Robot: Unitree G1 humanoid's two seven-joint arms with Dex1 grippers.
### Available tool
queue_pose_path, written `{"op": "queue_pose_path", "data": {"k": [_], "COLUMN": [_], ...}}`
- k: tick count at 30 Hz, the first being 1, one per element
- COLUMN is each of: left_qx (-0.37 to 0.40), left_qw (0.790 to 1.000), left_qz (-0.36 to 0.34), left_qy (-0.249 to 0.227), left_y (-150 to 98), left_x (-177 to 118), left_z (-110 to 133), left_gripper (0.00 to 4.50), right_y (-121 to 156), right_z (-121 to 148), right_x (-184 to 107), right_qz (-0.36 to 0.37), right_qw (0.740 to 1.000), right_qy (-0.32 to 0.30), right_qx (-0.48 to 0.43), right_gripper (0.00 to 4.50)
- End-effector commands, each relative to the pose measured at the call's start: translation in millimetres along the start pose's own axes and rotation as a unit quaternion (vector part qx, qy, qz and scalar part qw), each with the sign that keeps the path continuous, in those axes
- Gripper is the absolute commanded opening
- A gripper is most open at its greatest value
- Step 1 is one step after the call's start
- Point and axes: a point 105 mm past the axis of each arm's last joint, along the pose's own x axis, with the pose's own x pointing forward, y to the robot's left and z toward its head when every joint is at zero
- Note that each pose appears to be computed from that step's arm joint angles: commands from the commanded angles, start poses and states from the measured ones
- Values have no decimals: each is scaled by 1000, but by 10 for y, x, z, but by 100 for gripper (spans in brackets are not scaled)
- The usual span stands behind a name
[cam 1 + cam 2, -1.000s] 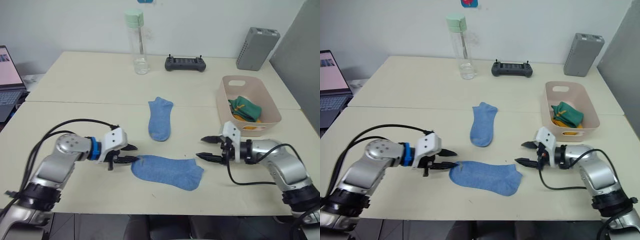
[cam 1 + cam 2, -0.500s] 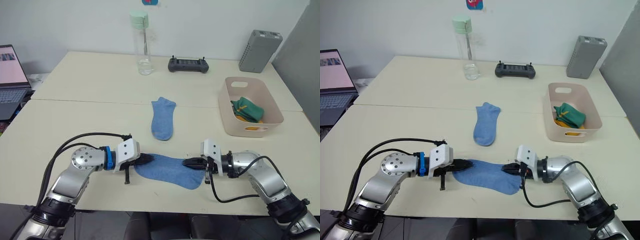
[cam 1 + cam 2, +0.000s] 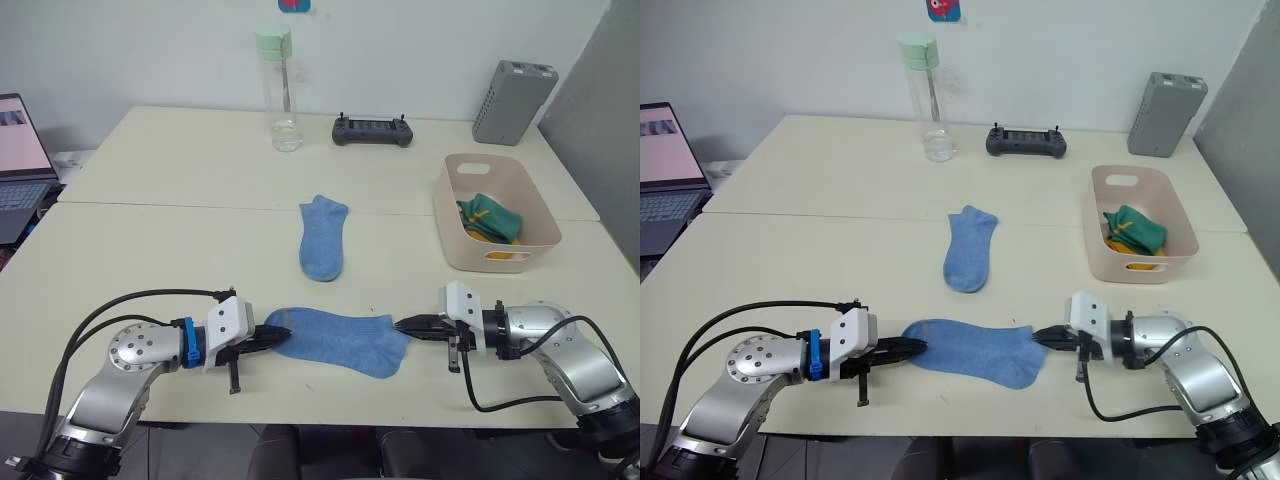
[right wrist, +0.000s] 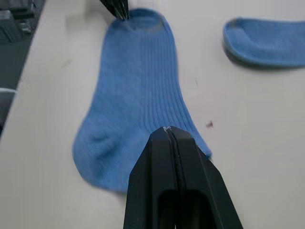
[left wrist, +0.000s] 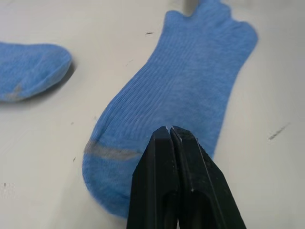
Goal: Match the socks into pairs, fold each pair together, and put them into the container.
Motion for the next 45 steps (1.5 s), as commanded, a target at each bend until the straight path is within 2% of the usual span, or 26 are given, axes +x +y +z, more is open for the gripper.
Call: {"op": "queue_pose_path", "data": {"k": [1, 5, 8, 11, 13, 14, 16, 20, 23, 27, 30, 32, 34, 37, 41, 45], "left_qx": [23, 9, -1, -13, -52, -90, -137, -146, -151, -147, -128, -102, -59, -14, 46, 72], "left_qw": [999, 1000, 999, 999, 992, 974, 942, 904, 890, 894, 902, 918, 949, 972, 984, 987], "left_qz": [1, 12, 15, 30, 105, 188, 283, 392, 422, 417, 406, 377, 306, 224, 167, 142], "left_qy": [32, 27, 28, 9, -47, -86, -119, -88, -80, -72, -69, -64, -53, -63, -47, -29], "left_y": [11, 35, 16, 8, 148, 336, 527, 712, 728, 690, 708, 708, 628, 593, 662, 731], "left_x": [-27, -31, -93, -185, -238, -345, -524, -803, -861, -840, -827, -750, -535, -222, 92, 342], "left_z": [-96, -128, -152, -110, 41, 110, 127, -97, -200, -242, -198, -110, 47, 322, 480, 513], "left_gripper": [3, 3, 3, 3, 3, 0, 0, 87, 181, 303, 400, 448, 448, 448, 448, 448], "right_y": [60, -8, -72, -106, -246, -375, -505, -568, -584, -636, -660, -638, -566, -462, -466, -485], "right_z": [-141, -338, -348, -248, -48, 43, 129, 119, 122, 157, 221, 282, 370, 498, 584, 565], "right_x": [49, -25, -188, -322, -392, -454, -534, -518, -481, -472, -438, -382, -286, -149, -84, -74], "right_qz": [8, -3, -14, -34, -90, -139, -195, -244, -259, -268, -269, -256, -229, -193, -187, -191], "right_qw": [999, 997, 996, 998, 995, 989, 979, 969, 964, 961, 961, 964, 970, 978, 979, 979], "right_qy": [32, 71, 81, 58, -5, -28, -48, -39, -46, -52, -60, -67, -72, -76, -80, -69], "right_qx": [-8, -29, -34, -10, 33, 37, 39, 29, 30, 28, 28, 28, 25, 16, 12, 8], "right_gripper": [2, 2, 2, 2, 2, 29, 62, 197, 302, 441, 450, 450, 450, 450, 450, 450]}}
